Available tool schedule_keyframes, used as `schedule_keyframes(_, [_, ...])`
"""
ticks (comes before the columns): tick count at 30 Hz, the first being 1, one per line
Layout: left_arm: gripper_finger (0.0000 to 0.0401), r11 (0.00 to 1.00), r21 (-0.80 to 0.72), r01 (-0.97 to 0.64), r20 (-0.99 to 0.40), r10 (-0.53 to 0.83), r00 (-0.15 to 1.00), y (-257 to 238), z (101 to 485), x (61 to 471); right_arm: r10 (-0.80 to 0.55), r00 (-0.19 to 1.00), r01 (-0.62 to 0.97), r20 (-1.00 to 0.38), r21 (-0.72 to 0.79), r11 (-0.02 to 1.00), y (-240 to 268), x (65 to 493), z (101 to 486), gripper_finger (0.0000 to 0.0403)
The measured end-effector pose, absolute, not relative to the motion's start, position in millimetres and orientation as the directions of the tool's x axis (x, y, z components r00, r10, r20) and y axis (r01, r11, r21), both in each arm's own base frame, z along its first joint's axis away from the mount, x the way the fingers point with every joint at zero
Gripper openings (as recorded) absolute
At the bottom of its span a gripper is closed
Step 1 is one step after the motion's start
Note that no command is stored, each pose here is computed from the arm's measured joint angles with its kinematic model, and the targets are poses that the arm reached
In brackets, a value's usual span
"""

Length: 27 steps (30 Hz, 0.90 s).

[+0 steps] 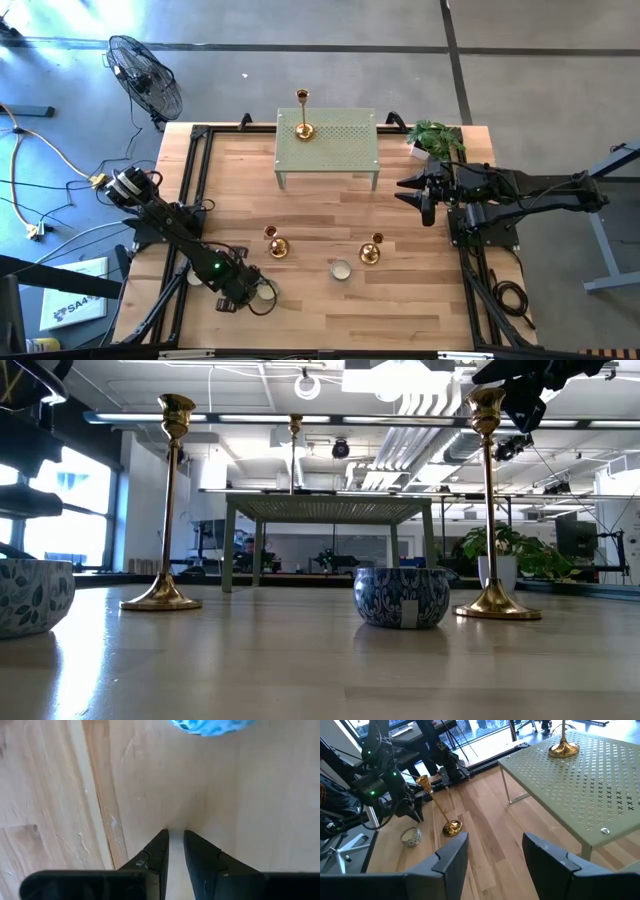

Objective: Pick & Place candle stick holders
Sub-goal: Put the left blue scented candle on the shelf

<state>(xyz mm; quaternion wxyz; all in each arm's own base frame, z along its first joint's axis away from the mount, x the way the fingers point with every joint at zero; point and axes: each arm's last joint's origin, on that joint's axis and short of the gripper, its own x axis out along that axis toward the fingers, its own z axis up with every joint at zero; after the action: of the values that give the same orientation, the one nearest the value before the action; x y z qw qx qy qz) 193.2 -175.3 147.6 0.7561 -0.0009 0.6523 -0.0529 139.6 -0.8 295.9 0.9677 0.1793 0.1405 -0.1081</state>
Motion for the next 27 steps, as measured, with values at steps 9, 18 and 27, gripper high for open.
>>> schedule_keyframes(9, [0.0056,0.997,-0.052,0.054,-0.985,-0.060,0.162,-174.6,147.7,193.7,-0.159,0.938,0.259,-0.309,0.317,0.912,-0.8,139.6,296.0,0.0181])
schedule_keyframes(18, [0.0089,0.998,-0.055,0.023,-0.987,-0.057,0.147,-173.8,147.7,192.7,-0.163,0.937,0.263,-0.308,0.316,0.912,-0.9,139.6,296.1,0.0181])
schedule_keyframes(27, [0.0135,0.996,-0.079,0.029,-0.988,-0.082,0.133,-174.9,148.0,192.7,-0.193,0.932,0.289,-0.305,0.308,0.907,-1.8,139.5,296.3,0.0181])
